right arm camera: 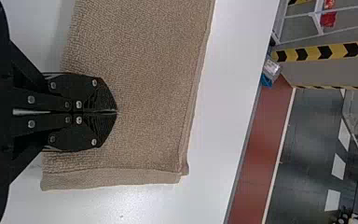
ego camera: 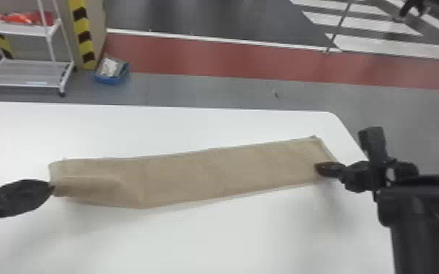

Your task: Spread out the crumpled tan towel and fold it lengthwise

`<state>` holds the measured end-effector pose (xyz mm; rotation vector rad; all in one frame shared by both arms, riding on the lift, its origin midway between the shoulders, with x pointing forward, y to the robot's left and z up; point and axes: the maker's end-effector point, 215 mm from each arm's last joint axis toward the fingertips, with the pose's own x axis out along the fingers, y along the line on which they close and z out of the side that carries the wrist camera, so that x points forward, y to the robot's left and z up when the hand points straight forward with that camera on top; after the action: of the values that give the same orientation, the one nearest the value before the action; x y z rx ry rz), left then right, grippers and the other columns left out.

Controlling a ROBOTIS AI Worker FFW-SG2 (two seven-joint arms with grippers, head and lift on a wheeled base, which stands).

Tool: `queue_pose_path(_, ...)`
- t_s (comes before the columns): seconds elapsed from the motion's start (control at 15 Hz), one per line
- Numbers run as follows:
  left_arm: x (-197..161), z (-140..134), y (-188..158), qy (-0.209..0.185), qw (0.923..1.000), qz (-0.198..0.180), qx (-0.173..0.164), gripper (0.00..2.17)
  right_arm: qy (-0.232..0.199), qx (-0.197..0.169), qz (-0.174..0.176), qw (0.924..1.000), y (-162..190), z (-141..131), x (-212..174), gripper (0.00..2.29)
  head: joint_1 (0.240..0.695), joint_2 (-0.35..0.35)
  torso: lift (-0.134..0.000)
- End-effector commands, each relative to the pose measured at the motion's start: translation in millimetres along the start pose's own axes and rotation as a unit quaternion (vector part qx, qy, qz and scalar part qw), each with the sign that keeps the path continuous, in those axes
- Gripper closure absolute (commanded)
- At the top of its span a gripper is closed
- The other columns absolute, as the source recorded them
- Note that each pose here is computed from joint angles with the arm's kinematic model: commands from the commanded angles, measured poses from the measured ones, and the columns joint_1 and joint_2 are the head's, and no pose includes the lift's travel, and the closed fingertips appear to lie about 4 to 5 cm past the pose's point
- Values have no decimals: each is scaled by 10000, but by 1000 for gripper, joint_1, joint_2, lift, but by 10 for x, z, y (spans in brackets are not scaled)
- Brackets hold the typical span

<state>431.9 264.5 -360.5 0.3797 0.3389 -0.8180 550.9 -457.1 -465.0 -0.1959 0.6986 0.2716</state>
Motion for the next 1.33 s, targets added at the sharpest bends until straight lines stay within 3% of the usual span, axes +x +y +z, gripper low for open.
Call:
queue_pose_path(0.0, -39, 40, -57, -79, 9974, -286, 659, 1889, 2, -6, 4, 10000, 5, -1, 2, 2223, 695, -213, -124)
queue_pose_path(0.07, -62, 89, -91, -166, 9940, -455, 976, 1889, 20, 3, -12, 10000, 4, -12, 6, 2223, 695, -217, -124)
queue_pose_path(0.2, -90, -16, -175, 149, 9865, -837, 1399, 1889, 50, -12, -53, 10000, -14, -32, 4, 2223, 695, -225, -124)
queue_pose_path(0.33, -61, -96, -167, 427, 9809, -1050, 1581, 1889, 56, -16, -57, 10000, -15, -35, 4, 2223, 695, -229, -124)
queue_pose_path(0.6, 122, -244, -97, 927, 9715, -1073, 1900, 1889, 72, -15, -39, 10000, 11, -55, 16, 2219, 695, -221, -124)
queue_pose_path(0.73, 184, -279, -87, 1091, 9622, -1105, 2239, 1889, 84, -31, -30, 10000, 27, -55, 25, 2223, 695, -219, -124)
queue_pose_path(0.8, 167, -325, -35, 1257, 9563, -1100, 2398, 1892, 107, -38, -28, 9999, 34, -62, 30, 2223, 695, -218, -124)
queue_pose_path(0.87, 154, -346, 6, 1407, 9431, -1112, 2800, 1892, 102, -54, -33, 9999, 32, -45, 29, 2223, 695, -217, -124)
queue_pose_path(0.93, 142, -373, 37, 1530, 9349, -1110, 3005, 1892, 109, -64, -39, 9999, 32, -45, 32, 2223, 695, -214, -124)
queue_pose_path(1.27, 30, -475, 137, 2034, 9030, -1211, 3586, 1892, 175, -138, -82, 9997, 12, -46, 35, 2223, 695, -191, -124)
